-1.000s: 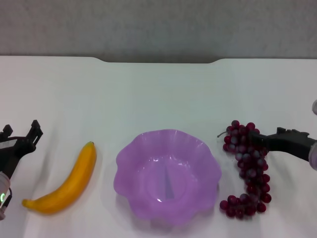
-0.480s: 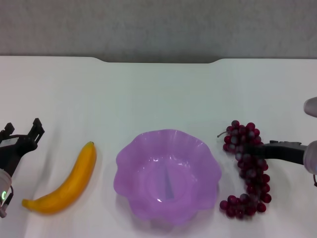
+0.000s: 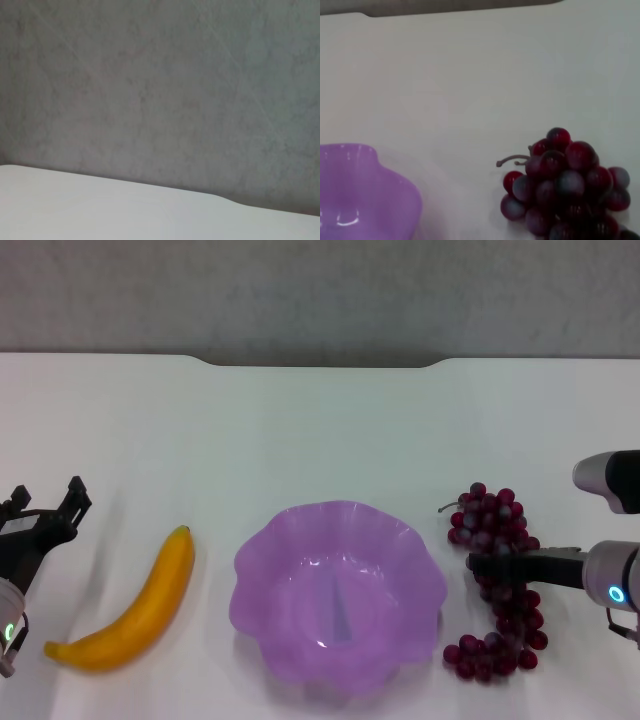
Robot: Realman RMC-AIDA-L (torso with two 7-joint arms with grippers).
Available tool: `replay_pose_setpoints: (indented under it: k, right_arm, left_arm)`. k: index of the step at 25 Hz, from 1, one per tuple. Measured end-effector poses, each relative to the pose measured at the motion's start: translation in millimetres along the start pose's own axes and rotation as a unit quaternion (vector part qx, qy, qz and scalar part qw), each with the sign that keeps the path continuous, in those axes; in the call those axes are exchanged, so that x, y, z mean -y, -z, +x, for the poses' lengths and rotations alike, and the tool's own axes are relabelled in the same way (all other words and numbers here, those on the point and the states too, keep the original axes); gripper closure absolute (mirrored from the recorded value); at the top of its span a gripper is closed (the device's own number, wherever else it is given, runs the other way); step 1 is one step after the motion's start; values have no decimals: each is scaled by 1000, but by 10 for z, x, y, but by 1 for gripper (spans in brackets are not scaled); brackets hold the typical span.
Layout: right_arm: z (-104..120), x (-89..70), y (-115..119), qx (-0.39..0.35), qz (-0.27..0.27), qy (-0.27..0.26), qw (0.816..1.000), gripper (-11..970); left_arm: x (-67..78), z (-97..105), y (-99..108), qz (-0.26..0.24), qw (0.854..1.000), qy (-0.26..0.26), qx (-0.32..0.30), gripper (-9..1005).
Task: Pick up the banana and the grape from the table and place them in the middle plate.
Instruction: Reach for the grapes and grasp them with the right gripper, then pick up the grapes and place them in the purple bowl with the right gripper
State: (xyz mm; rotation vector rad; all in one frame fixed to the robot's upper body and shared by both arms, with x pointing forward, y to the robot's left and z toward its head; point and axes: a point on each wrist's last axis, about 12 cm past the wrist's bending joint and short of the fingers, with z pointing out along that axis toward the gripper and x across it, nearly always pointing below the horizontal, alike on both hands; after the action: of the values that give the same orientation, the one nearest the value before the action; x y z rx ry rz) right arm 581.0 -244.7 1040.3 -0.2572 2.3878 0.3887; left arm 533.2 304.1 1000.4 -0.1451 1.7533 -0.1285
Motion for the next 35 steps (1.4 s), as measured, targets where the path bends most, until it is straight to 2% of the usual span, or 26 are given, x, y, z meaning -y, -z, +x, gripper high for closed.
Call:
replay_pose_setpoints:
  k: [14,17,21,35]
  right_arm:
    - [43,43,-67,-6,14,1,1000,174]
    - [48,30,-82,0,20,15,1000,178]
    - [78,30,-104,7,30,38,999,205]
    - [103,22,-131,28,46,51,997,318]
  left_arm:
    - [7,-4,-5,1,1000,0,1,223]
    - [0,2,0,0,1000,0,0,223]
    - [-5,6,6,-1,1000,0,-1,225]
    - [-23,8,14,-6,1000,3,0,229]
